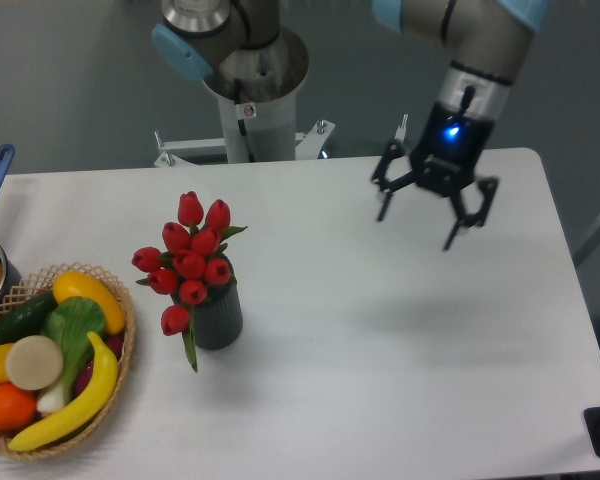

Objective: Pick up the flowers from the vase
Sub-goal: 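Move the open gripper toward the red tulip stems above the black vase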

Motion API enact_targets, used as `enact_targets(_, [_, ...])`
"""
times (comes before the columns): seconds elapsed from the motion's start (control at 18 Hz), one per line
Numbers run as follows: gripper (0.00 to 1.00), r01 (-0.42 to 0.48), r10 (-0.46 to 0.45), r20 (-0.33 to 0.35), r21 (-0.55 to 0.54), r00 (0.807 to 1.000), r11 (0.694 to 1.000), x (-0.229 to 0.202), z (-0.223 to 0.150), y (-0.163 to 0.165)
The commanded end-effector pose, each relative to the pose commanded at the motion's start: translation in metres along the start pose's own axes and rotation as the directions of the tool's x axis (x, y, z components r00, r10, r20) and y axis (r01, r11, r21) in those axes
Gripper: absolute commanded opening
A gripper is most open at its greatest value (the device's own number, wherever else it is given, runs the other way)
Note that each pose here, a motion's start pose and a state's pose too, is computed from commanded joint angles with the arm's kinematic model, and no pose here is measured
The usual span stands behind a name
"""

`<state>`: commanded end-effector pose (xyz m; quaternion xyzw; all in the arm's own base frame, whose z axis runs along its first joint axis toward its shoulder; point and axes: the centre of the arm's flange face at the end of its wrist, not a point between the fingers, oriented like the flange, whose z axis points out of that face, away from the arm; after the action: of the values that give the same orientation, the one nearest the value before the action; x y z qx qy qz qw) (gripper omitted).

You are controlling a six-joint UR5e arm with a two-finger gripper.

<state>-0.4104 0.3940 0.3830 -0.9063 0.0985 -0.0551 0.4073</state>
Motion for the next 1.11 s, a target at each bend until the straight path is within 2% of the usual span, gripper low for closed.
enact_targets(0.17, [1.0, -0.065, 0.066, -0.033, 0.015, 0.997, 0.998, 0.024, 0.032, -0.008])
enact_targets(0.39, [1.0, -0.07, 0.076, -0.086, 0.067, 0.993, 0.995, 0.048, 0.049, -0.014])
enact_targets(0.72, [1.0, -0.081, 0.091, -0.115, 0.088, 0.989, 0.993, 0.072, 0.055, -0.014])
enact_targets(0.94, [1.0, -0.12, 0.131, -0.134, 0.087, 0.982, 0.989, 0.092, 0.062, 0.004])
enact_targets(1.11, [1.0, -0.134, 0.146, -0.142, 0.093, 0.979, 0.987, 0.099, 0.065, 0.006])
